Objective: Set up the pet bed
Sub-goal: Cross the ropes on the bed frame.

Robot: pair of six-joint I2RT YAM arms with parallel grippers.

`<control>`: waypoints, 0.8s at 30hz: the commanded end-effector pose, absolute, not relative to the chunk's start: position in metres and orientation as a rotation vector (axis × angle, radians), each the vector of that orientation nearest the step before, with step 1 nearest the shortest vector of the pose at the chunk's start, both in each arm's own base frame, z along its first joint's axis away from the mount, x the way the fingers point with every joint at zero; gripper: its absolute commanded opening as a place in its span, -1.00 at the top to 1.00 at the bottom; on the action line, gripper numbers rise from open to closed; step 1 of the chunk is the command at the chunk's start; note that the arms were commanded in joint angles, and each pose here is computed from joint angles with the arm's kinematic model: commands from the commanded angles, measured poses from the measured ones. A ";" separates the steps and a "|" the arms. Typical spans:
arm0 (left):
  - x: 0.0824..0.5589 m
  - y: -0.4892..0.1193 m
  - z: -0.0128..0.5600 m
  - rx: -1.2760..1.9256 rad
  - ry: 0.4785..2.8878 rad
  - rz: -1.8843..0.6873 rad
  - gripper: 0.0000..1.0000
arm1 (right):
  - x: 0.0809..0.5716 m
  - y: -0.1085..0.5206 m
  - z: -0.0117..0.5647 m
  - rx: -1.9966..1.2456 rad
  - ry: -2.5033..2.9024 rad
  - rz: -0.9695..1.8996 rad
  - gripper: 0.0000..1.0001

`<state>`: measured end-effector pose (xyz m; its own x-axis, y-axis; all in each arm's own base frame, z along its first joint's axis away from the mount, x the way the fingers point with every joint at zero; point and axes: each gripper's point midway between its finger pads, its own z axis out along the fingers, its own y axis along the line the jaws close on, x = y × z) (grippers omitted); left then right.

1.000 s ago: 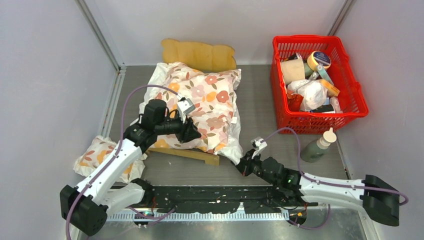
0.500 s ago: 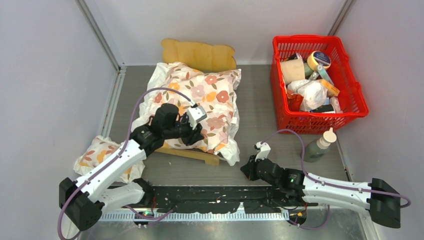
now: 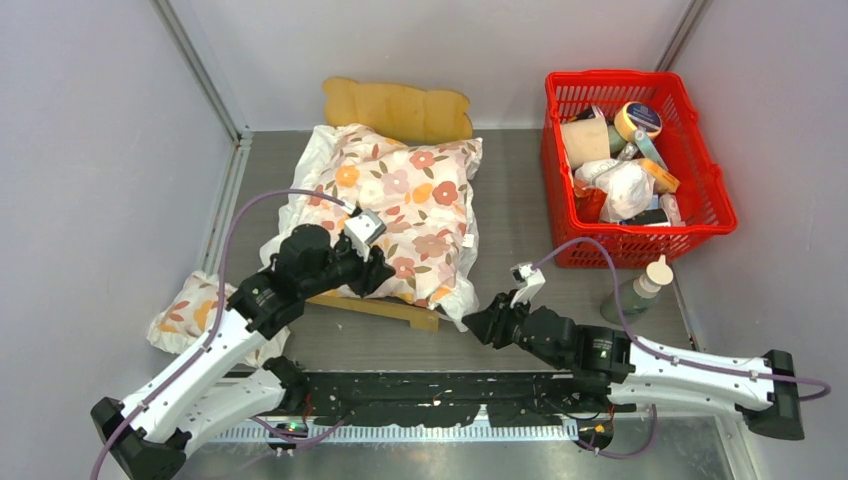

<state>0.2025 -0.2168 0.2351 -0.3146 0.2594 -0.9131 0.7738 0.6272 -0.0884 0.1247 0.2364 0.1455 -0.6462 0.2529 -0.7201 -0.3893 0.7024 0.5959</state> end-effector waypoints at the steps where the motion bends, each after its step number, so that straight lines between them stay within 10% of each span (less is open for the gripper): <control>1: 0.187 -0.223 0.220 0.779 1.918 -0.783 0.26 | 0.125 0.272 0.203 -0.095 1.935 1.079 0.37; 11: 0.166 -0.233 0.176 0.741 2.039 -0.930 0.36 | 0.145 0.310 0.192 -0.111 1.996 0.902 0.24; 18: 0.186 -0.232 0.162 0.692 2.062 -0.846 0.29 | 0.152 0.300 0.175 -0.179 1.986 0.783 0.72; 24: 0.196 -0.239 0.163 0.693 2.069 -0.836 0.29 | 0.146 0.299 0.164 -0.225 1.973 0.850 0.71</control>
